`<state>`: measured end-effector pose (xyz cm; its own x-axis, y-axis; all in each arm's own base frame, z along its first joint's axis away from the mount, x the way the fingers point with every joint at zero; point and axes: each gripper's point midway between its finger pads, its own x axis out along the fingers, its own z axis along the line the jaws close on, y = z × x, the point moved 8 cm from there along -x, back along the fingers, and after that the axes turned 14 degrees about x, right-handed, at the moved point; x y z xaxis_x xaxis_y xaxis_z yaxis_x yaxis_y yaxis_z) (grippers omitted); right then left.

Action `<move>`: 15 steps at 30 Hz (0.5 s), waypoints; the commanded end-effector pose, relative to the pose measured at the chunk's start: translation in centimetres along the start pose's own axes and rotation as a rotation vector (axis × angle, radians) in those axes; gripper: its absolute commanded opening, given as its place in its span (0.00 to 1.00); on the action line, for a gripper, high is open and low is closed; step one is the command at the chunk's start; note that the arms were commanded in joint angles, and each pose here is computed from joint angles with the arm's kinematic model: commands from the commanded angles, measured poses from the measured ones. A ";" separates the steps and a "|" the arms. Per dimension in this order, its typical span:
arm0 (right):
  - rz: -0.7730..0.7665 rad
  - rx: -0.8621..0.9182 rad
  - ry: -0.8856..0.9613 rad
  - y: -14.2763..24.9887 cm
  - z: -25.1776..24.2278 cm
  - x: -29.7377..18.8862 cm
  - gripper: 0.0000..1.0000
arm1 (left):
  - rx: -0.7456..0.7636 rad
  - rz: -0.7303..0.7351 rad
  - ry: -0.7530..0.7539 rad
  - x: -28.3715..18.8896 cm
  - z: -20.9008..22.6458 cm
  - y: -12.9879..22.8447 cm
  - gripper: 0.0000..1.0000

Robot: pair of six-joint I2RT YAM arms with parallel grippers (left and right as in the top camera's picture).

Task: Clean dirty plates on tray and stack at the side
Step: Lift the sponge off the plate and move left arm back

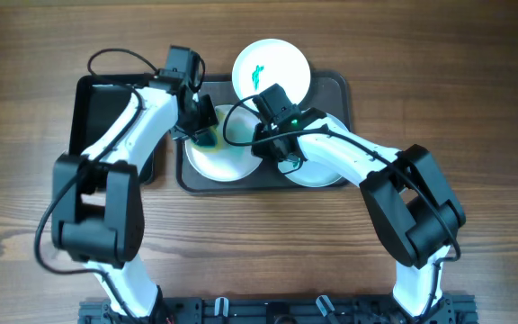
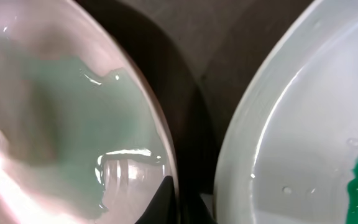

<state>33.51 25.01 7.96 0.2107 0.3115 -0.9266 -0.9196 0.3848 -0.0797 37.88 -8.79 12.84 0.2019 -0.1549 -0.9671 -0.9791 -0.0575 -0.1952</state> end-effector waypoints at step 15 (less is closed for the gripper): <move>-0.211 -0.276 0.024 1.6 2.2 -7.9 0.04 | -0.087 -0.160 -0.064 -9.8 5.7 -1.0 0.04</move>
<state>31.88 25.04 11.43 0.2302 0.2988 -0.9261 -0.9569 0.2425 -0.1596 36.67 -2.68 21.66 0.3445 -0.1215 -0.9309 -0.9305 -0.1758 -0.3214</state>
